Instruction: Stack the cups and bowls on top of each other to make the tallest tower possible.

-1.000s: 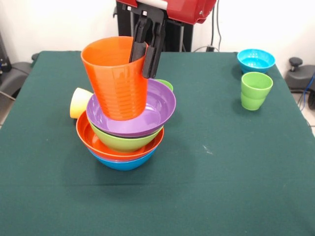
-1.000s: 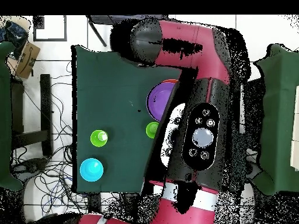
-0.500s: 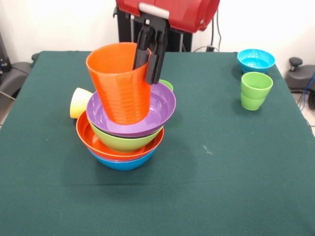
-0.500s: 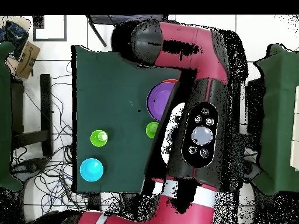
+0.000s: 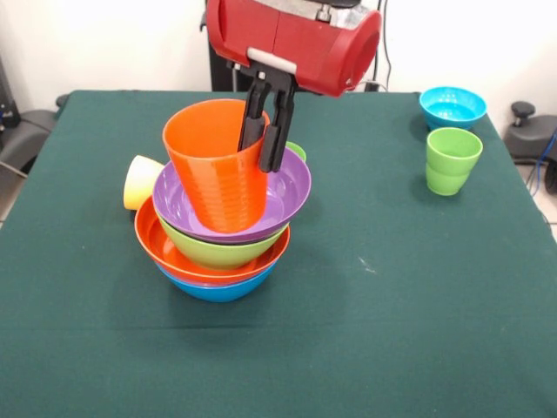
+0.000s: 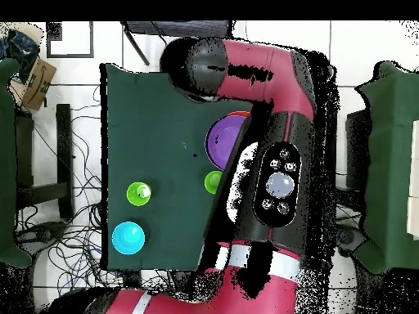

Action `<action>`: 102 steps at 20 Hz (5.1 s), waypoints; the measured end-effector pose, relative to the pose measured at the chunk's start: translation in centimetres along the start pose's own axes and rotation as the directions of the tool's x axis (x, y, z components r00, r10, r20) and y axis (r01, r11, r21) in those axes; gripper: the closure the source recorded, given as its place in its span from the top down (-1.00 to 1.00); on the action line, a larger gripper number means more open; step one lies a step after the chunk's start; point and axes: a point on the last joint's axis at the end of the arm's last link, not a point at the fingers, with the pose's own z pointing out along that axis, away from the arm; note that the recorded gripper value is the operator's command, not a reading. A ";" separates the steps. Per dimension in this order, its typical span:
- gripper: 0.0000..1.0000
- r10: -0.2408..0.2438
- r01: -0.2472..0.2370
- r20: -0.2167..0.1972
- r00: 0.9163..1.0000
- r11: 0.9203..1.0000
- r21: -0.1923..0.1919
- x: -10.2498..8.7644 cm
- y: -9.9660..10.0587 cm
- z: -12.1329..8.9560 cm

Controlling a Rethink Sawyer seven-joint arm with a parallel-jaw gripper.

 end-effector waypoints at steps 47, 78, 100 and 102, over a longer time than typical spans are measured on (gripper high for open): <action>1.00 0.013 -0.009 -0.097 0.995 0.999 0.036 4.2 -2.3 1.1; 1.00 0.019 -0.015 -0.111 0.994 0.999 0.039 4.5 -2.7 1.6; 1.00 0.008 -0.007 -0.124 0.992 1.000 0.006 5.9 0.2 0.8; 1.00 0.004 -0.005 -0.128 0.992 1.000 -0.007 6.4 1.2 0.4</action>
